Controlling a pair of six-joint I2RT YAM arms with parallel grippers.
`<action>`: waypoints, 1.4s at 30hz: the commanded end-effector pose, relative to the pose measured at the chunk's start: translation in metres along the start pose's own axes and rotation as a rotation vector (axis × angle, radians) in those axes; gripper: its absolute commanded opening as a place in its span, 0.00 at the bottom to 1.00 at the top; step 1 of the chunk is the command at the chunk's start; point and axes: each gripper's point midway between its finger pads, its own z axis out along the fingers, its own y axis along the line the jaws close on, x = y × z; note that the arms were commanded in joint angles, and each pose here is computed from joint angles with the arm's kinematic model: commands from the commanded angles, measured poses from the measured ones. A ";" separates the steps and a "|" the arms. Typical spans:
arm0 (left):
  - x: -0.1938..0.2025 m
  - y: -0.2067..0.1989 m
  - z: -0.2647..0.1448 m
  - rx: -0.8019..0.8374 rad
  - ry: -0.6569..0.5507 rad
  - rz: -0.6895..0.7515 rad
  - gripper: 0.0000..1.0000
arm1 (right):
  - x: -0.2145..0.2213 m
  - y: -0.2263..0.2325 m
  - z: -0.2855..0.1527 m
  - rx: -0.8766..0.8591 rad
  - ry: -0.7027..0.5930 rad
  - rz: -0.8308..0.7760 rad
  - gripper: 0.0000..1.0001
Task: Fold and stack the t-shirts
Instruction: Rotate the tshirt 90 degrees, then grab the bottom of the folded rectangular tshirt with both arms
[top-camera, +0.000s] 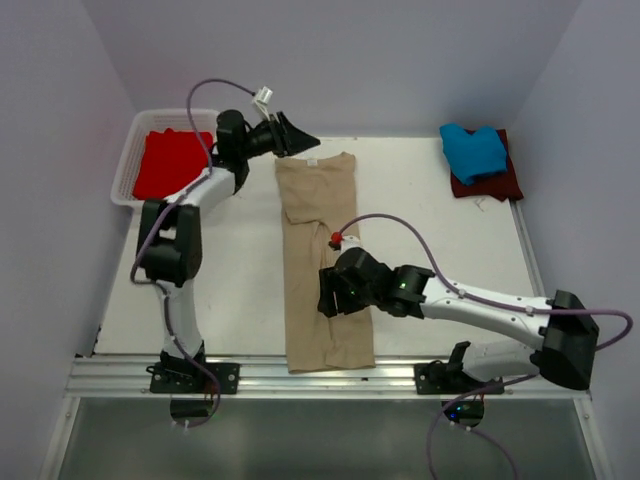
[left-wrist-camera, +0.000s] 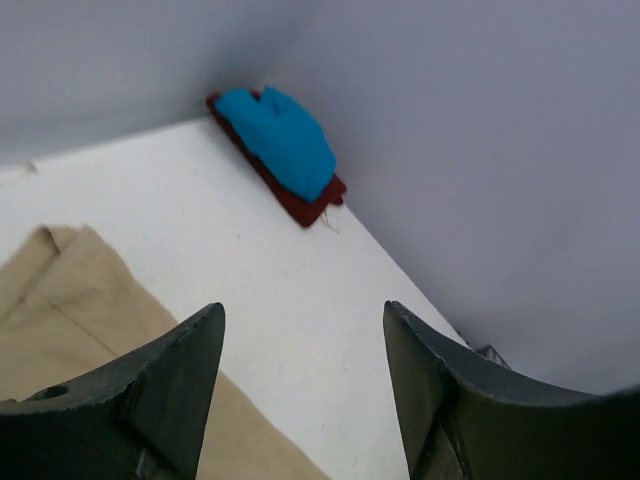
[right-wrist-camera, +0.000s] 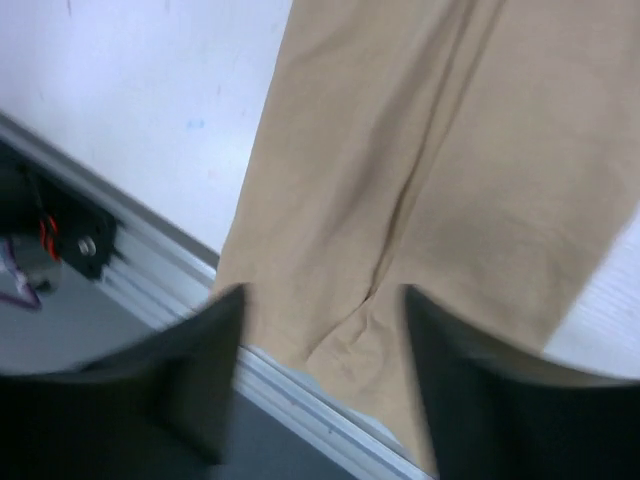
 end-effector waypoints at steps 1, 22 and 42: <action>-0.021 -0.050 -0.037 -0.240 -0.048 0.245 0.69 | -0.046 -0.031 -0.029 0.191 -0.209 -0.043 0.82; 0.363 -0.128 -0.226 -0.726 0.573 -0.336 0.65 | 0.076 -0.092 -0.034 0.078 0.081 0.460 0.63; 0.443 -0.123 -0.268 -0.764 0.731 -0.497 0.65 | 0.132 -0.087 -0.032 0.003 0.271 0.628 0.51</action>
